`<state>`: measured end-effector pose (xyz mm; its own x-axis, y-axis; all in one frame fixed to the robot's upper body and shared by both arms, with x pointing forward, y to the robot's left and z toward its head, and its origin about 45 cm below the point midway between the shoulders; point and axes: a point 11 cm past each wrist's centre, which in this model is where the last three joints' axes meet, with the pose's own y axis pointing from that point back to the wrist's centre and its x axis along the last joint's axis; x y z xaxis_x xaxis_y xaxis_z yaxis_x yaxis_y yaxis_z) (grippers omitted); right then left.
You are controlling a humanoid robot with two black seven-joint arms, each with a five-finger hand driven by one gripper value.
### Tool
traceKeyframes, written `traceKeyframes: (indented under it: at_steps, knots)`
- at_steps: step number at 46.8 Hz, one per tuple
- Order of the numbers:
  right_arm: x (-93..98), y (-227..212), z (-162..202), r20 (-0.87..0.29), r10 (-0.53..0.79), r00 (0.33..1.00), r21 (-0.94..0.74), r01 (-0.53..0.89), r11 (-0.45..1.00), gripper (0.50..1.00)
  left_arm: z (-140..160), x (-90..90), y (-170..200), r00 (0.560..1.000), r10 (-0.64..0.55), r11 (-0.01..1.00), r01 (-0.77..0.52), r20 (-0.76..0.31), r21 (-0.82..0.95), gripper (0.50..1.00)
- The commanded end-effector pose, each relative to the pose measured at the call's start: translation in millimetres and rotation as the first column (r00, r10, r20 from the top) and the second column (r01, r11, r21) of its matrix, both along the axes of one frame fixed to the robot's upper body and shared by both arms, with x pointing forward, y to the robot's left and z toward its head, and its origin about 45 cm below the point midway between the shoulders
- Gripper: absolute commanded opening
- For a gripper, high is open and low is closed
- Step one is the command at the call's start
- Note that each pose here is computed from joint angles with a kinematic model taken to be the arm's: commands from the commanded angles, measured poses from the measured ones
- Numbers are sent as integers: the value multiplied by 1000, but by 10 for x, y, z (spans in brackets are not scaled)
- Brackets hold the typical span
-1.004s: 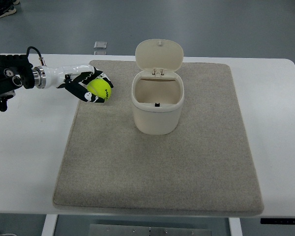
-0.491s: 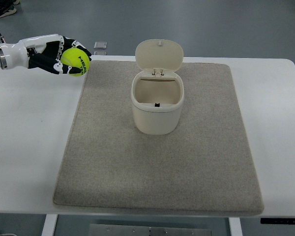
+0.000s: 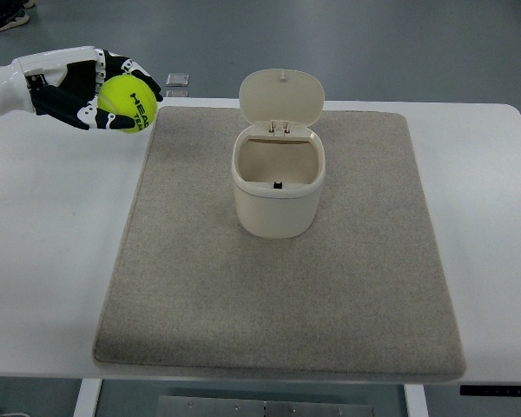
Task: Put tennis ball into box with left hand
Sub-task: 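Carry the held ball with the left hand over the open bin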
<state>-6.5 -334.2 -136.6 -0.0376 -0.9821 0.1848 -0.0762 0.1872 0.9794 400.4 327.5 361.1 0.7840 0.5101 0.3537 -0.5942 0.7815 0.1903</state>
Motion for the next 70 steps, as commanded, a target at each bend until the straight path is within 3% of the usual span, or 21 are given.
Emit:
traceKeyframes:
  at_steps: [1, 22, 44, 70]
  knots:
    - [0, -1, 0, 0, 0, 1000, -1, 0, 1000, 901, 13, -33, -79, 1000, -25, 1000, 25, 0, -9, 500]
    - [0, -1, 0, 0, 0, 1000, -1, 0, 1000, 901, 33, -40, -383, 996, -88, 992, 88, -7, -87, 500]
    - [0, -1, 0, 0, 0, 1000, -1, 0, 1000, 901, -207, -77, -938, 976, -212, 969, 202, -54, -141, 518]
    - [0, 1, 0, 0, 0, 1000, 0, 0, 1000, 901, -374, 84, -1157, 985, -166, 974, 158, -36, -160, 516]
